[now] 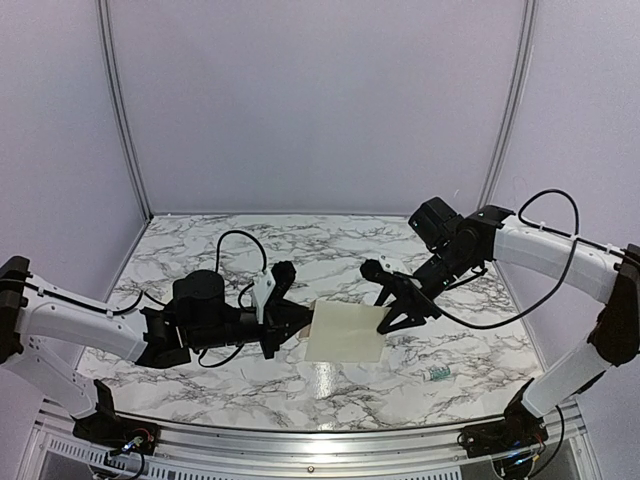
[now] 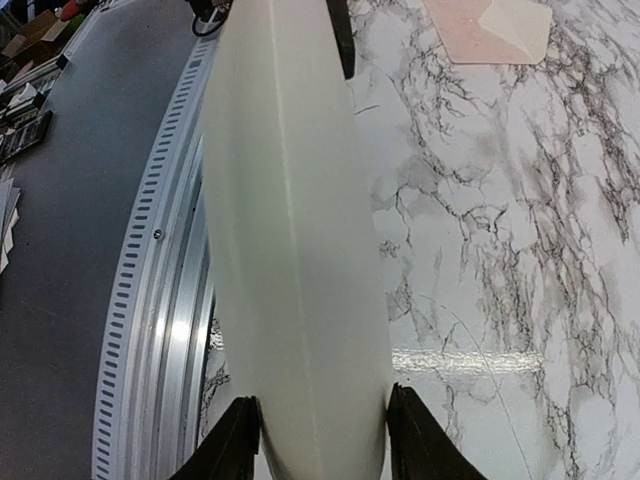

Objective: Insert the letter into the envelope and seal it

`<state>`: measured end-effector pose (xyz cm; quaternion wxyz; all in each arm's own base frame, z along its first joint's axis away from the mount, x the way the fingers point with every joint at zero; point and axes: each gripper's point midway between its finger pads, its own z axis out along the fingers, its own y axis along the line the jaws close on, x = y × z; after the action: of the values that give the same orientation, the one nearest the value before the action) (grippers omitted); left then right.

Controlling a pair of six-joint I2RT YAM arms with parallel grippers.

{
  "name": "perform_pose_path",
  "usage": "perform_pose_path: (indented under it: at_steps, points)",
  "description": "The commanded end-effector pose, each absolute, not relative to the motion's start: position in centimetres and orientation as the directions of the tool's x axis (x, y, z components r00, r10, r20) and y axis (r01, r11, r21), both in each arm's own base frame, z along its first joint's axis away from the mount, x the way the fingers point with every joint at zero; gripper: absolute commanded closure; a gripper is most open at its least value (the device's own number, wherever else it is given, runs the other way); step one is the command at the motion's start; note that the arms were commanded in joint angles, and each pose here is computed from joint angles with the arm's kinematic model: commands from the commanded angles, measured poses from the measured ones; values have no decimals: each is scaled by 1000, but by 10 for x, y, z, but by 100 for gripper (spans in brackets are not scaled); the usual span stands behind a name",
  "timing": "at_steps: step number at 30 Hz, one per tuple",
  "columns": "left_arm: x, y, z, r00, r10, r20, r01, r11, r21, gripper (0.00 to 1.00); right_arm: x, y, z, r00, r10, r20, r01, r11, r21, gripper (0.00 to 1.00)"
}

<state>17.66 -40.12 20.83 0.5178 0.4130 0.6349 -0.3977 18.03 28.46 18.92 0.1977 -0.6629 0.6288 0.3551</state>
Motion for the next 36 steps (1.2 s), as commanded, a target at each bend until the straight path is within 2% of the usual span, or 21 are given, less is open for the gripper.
perform_pose_path:
  at_steps: [1,11,12,17,20,24,28,30,33,36]
  points:
    - [176,-402,225,-99,82,-992,936,346,-65,100,178,290,198,-48,-660,-750,-968,-154,198,66]
    - [182,-394,213,-108,103,-989,916,396,-58,100,174,289,204,-43,-647,-761,-965,-170,198,100]
    - [183,-391,213,-106,102,-989,911,409,-56,98,174,289,203,-42,-650,-758,-966,-169,198,100]
    - [189,-359,209,-119,178,-977,864,503,-14,66,174,285,198,-36,-673,-739,-968,-161,194,100]
    - [184,-343,203,-120,273,-954,861,508,37,55,177,282,190,-24,-699,-715,-972,-151,181,100]
    - [178,-339,219,-128,270,-954,870,493,23,45,178,281,174,15,-755,-656,-977,-149,150,100]
    - [180,-358,238,-212,194,-958,869,486,-94,35,176,297,173,32,-784,-620,-977,-156,147,100]
    - [176,-374,247,-220,187,-957,888,444,-118,31,173,304,178,29,-791,-612,-970,-169,173,100]
    - [174,-394,256,-223,191,-956,904,407,-130,29,172,312,190,27,-785,-619,-964,-185,192,100]
    - [174,-411,243,-238,264,-935,914,385,-123,28,172,313,195,44,-785,-619,-965,-192,176,100]
